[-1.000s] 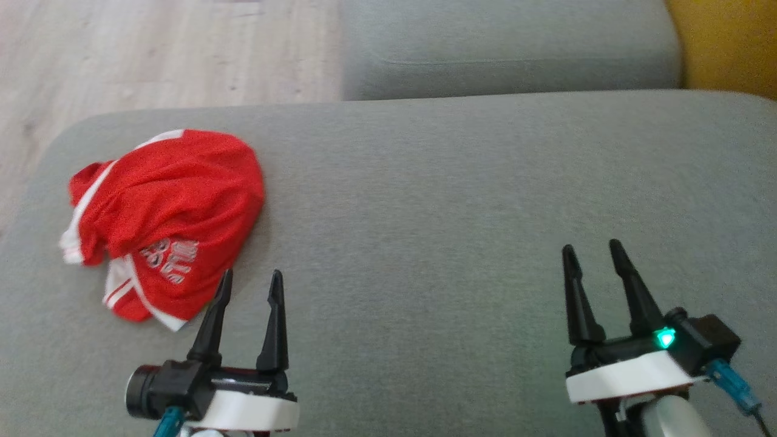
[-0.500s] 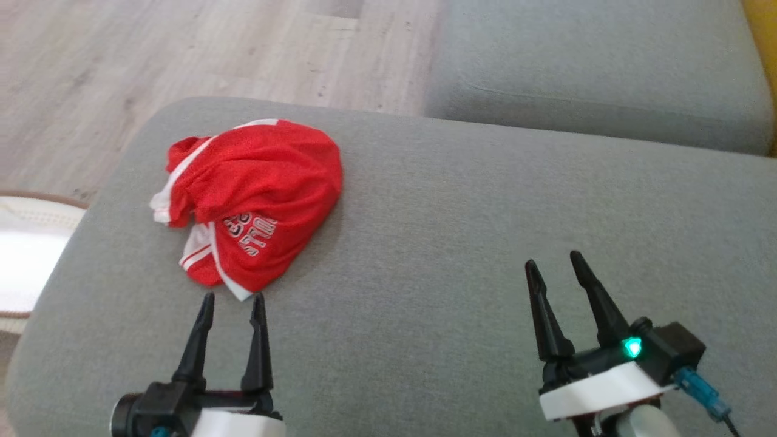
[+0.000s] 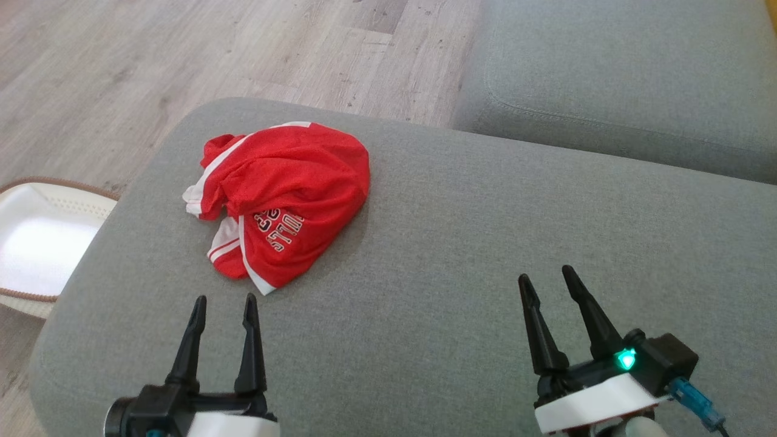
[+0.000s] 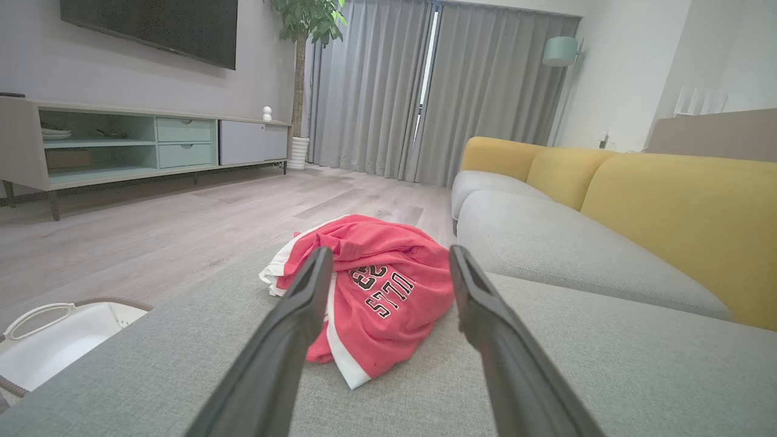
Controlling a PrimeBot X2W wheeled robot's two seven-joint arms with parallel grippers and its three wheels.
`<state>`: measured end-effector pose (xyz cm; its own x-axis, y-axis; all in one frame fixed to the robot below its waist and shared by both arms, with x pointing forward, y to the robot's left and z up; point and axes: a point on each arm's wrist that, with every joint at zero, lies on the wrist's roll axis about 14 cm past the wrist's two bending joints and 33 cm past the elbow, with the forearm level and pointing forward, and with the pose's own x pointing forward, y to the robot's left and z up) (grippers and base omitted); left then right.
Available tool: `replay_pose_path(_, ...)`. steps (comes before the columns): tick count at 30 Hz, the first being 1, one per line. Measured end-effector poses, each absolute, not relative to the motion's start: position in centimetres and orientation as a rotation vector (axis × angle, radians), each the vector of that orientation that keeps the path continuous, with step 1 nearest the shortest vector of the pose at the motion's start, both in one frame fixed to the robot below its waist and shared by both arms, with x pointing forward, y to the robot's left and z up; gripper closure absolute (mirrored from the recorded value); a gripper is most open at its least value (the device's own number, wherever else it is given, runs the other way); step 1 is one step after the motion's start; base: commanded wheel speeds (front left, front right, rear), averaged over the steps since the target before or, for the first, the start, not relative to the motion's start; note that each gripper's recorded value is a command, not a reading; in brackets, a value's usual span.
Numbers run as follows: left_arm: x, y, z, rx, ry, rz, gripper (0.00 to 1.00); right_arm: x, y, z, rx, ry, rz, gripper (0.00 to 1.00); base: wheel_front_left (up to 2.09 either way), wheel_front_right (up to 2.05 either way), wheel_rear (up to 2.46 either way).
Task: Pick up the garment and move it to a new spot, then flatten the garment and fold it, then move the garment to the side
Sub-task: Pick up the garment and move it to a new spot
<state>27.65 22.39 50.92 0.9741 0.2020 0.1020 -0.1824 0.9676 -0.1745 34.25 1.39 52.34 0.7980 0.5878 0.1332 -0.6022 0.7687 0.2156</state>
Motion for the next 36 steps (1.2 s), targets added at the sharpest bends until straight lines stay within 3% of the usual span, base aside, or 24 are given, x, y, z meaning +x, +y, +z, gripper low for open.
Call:
replay_pose_path(13, 28.6, 22.4, 50.4, -0.048, -0.081, 0.17, 0.0, 35.1, -0.2, 51.1, 0.267, -0.026, 0.587, 0.0, 0.0, 0.0, 0.0)
replay_pose_path(19, 33.4, 23.6, 51.2, 0.059, -0.076, 0.101, 0.0, 37.2, -1.3, 50.2, 0.267, -0.016, 0.545, 0.0, 0.0, 0.0, 0.0)
replay_pose_path(28, 42.3, 29.2, 46.8, 0.256, 0.213, 0.063, 0.0, 41.2, -3.1, 48.6, 0.242, -0.017, 0.476, 0.0, 0.0, 0.0, 0.0)
replay_pose_path(36, 45.9, 30.9, 41.9, 0.329, 0.433, 0.025, 0.0, 43.0, -4.9, 46.6, 0.232, 0.015, 0.418, 0.0, 0.0, 0.0, 0.0)
